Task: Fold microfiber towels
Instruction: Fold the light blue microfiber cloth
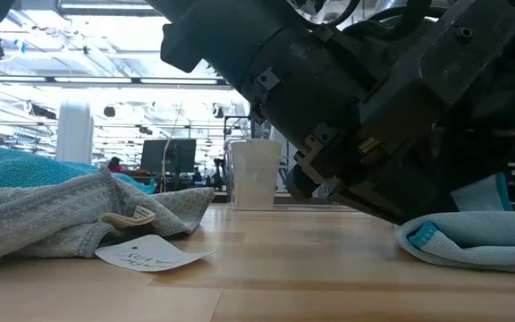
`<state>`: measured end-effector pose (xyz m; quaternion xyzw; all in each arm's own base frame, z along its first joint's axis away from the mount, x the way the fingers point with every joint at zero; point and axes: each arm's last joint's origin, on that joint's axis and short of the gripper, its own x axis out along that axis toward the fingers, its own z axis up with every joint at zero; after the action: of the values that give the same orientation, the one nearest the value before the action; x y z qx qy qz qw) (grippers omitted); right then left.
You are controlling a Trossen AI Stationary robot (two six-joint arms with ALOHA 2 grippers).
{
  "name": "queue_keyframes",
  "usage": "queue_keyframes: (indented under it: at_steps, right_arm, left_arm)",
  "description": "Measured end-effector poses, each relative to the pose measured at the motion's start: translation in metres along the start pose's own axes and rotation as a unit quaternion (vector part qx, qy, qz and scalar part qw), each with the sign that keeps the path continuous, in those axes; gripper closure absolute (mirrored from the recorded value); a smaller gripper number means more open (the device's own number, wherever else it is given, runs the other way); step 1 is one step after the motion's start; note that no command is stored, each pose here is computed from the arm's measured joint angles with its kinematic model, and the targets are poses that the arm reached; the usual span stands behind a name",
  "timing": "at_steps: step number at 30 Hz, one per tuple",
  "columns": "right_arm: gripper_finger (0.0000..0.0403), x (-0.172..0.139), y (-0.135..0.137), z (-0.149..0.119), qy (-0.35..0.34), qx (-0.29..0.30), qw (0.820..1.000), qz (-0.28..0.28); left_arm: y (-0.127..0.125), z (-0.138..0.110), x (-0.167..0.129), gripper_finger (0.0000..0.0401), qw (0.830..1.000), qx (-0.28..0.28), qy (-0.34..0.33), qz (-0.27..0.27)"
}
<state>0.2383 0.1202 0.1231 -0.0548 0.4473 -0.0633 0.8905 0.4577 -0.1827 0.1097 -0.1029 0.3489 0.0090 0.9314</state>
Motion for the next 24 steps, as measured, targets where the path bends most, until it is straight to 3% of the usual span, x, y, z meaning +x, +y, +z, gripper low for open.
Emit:
queue_keyframes:
  at_steps: [6, 16, 24]
  right_arm:
    - [0.0392, -0.003, -0.003, 0.0, 0.009, 0.005, 1.0, 0.002]
    - [0.0393, -0.008, -0.01, 0.001, 0.014, 0.108, 0.994, -0.014]
    - [0.0383, -0.021, -0.012, -0.003, 0.021, 0.217, 0.976, -0.026]
  left_arm:
    - [0.0, 0.0, 0.0, 0.0399, 1.0, 0.0, 0.0, 0.0]
    - [-0.001, -0.001, 0.0, 0.0399, 1.0, -0.002, 0.0, 0.001]
    - [-0.003, -0.002, -0.001, 0.0399, 1.0, -0.004, -0.001, 0.004]
